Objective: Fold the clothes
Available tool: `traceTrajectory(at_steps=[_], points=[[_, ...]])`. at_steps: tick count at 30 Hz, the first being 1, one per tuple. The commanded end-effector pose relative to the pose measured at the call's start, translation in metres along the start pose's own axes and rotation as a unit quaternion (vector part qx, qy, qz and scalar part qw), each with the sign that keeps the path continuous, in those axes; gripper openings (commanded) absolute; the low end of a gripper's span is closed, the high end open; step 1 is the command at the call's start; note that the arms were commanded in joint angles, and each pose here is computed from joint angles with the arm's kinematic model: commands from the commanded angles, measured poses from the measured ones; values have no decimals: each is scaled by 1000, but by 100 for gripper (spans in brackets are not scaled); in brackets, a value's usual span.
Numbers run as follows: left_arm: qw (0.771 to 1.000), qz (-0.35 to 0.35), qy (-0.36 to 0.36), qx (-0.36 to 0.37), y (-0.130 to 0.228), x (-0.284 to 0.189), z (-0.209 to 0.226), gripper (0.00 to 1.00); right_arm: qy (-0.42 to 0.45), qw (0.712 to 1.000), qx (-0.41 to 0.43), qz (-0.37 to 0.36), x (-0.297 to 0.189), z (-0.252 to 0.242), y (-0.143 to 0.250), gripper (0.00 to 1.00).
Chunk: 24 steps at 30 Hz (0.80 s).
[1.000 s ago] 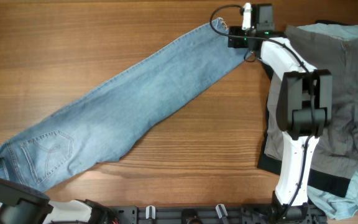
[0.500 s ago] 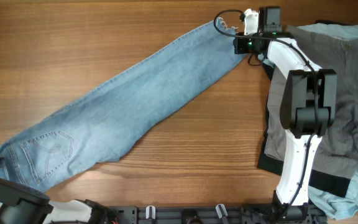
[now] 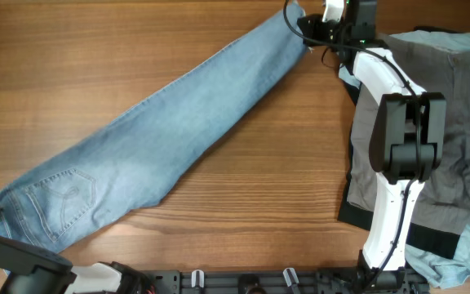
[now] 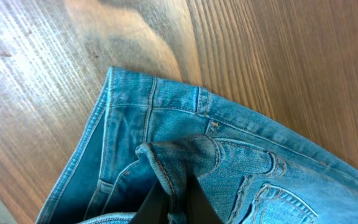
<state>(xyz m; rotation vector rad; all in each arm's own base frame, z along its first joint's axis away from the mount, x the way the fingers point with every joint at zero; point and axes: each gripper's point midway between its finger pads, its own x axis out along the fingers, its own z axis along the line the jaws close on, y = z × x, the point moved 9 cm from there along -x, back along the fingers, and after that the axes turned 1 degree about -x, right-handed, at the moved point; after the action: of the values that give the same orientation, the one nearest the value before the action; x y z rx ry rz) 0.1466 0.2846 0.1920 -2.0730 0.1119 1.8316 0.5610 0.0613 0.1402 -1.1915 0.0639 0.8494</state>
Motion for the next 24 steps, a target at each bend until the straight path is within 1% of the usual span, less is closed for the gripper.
traceTrajectory(at_steps=[1,3,5,6,7,8,9,12,14,16,18,21,24], points=[[997,-25,-36,-62,-3,-12,11,4,-15,999,11,-42,-15,13,-29,4],[995,-26,-35,-85,-4,-12,13,4,-5,999,9,-43,-11,15,-28,4],[995,-25,-36,-93,-3,-12,14,10,22,999,7,-40,-6,17,-24,4],[995,-24,-39,-93,-3,-12,14,14,24,999,5,-34,-3,21,-21,7],[995,-22,-42,-93,-2,-12,15,30,23,999,5,-29,1,24,-18,23],[995,-22,-43,-93,-2,-12,15,43,25,999,6,-24,5,24,-14,81],[995,-22,-43,-93,-2,-12,15,100,39,999,8,-18,7,24,-10,100],[995,-11,-44,-92,1,-12,15,100,87,996,27,3,2,8,-3,100],[995,-8,-29,-91,2,-12,13,100,88,995,45,22,-7,-2,1,100],[996,0,-13,-91,3,-12,10,100,76,992,79,59,-20,-13,8,100],[995,6,37,-89,5,-17,2,100,57,989,104,92,-38,-20,13,100],[992,0,96,-77,10,-35,-10,100,40,985,106,132,-59,-16,16,100],[989,10,148,-26,23,-50,-29,100,39,979,114,167,-76,-4,18,100]])
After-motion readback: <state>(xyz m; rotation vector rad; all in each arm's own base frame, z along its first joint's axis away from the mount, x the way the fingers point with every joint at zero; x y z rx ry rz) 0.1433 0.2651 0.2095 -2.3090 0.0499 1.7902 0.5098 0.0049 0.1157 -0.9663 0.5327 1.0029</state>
